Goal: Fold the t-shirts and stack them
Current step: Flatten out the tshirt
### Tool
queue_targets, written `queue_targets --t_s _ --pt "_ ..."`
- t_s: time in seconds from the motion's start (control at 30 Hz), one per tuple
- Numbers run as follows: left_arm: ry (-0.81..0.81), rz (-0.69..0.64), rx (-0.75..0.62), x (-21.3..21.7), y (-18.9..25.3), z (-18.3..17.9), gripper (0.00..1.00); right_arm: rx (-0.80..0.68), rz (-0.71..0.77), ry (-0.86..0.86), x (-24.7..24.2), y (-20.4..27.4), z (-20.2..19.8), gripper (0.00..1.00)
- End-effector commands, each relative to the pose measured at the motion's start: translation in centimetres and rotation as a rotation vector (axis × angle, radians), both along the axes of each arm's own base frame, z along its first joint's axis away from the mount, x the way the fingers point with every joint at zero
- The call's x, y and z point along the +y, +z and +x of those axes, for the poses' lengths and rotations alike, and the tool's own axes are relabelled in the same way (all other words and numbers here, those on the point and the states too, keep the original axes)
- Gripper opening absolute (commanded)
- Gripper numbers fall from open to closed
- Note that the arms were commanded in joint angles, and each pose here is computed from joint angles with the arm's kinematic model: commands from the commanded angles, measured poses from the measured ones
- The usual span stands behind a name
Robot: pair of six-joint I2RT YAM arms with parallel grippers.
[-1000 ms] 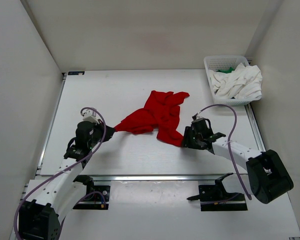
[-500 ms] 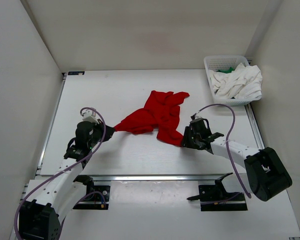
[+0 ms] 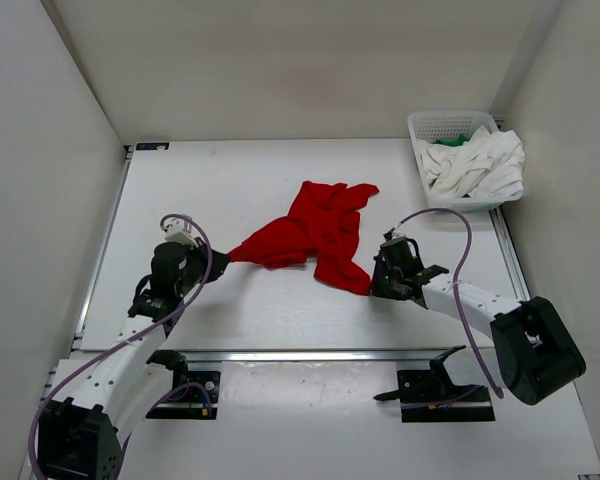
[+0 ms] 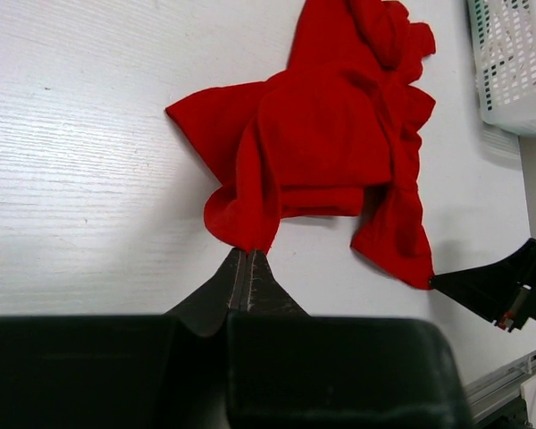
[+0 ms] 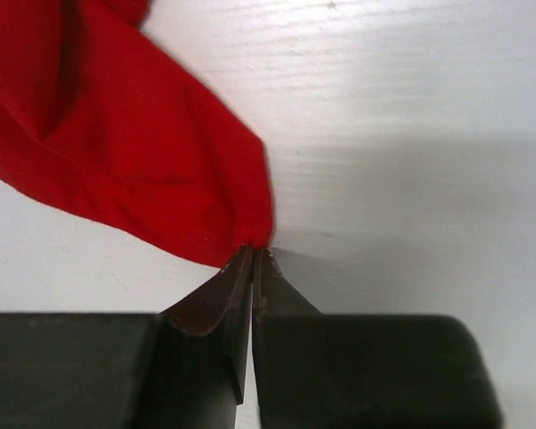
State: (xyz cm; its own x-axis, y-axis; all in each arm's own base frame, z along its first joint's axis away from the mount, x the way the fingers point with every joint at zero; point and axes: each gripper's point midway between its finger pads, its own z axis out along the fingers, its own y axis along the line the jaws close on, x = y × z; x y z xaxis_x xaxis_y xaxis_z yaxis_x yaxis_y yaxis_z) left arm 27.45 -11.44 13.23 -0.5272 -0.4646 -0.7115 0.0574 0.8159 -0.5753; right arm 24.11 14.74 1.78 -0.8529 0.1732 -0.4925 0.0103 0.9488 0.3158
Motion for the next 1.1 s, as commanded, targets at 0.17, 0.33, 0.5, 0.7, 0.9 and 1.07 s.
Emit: queue_targets --t_s 0.17,0.33,0.5,0.7,0.9,1.07 --pt "-0.064 0.060 -0.142 -2.0 8.0 2.7 0.00 -0.291 -0.063 -0.011 -1.0 13.6 2.9 0.00" --pt "-0.138 -0.035 -0.272 -2.1 19.4 4.9 0.00 -0.586 -0.104 -0.086 -3.4 31.0 3.6 0.00" --pt "-0.104 -0.151 -0.411 2.6 27.9 5.0 0.00 -0.821 -0.135 -0.157 -5.7 45.3 2.8 0.00" --pt "0.017 -0.114 -0.556 5.0 35.9 3.4 0.00 -1.095 -0.109 -0.184 -5.4 58.0 1.6 0.00" --pt "0.122 -0.035 -0.562 6.6 36.7 3.8 0.00 -1.163 -0.199 -0.153 -3.4 58.6 5.9 0.00" --pt "0.209 -0.012 -0.427 7.5 28.4 7.3 0.00 -0.919 -0.168 0.011 -2.9 48.7 16.6 0.00"
